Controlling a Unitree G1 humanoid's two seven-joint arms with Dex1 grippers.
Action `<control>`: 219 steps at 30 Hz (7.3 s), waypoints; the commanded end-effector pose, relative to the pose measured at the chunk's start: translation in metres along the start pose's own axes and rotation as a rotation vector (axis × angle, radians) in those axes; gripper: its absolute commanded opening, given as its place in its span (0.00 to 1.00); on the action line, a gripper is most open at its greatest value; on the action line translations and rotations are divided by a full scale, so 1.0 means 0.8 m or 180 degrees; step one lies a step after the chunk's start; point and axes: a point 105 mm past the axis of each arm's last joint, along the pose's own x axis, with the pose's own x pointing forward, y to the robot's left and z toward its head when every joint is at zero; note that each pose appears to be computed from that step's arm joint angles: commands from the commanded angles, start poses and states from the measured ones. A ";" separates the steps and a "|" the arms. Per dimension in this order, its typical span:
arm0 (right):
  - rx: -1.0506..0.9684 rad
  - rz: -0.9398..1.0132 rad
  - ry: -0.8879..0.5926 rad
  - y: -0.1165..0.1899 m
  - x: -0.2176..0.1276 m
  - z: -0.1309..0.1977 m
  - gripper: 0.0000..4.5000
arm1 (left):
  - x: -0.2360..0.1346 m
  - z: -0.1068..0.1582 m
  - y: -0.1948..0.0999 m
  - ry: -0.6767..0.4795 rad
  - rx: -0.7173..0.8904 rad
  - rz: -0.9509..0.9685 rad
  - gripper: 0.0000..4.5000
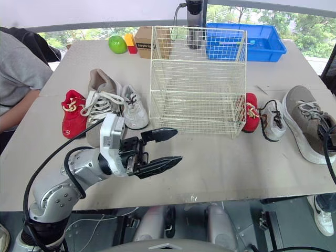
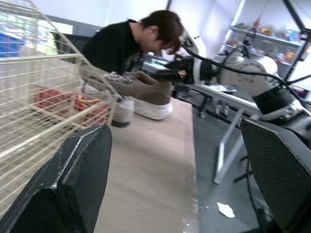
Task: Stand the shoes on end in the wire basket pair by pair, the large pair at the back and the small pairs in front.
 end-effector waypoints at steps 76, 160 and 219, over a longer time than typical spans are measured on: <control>0.0279 -0.0038 0.0440 0.012 0.010 -0.088 0.00 | 0.028 0.036 0.002 -0.0080 0.0182 -0.0462 1.00; -0.3570 0.4888 -0.2309 0.264 -0.143 0.291 0.00 | 0.044 0.138 0.116 0.1637 0.1472 -0.0918 0.58; 0.0612 0.2148 -0.1560 0.307 -0.029 0.243 0.28 | 0.085 0.178 0.150 -0.0765 0.2414 0.1718 0.02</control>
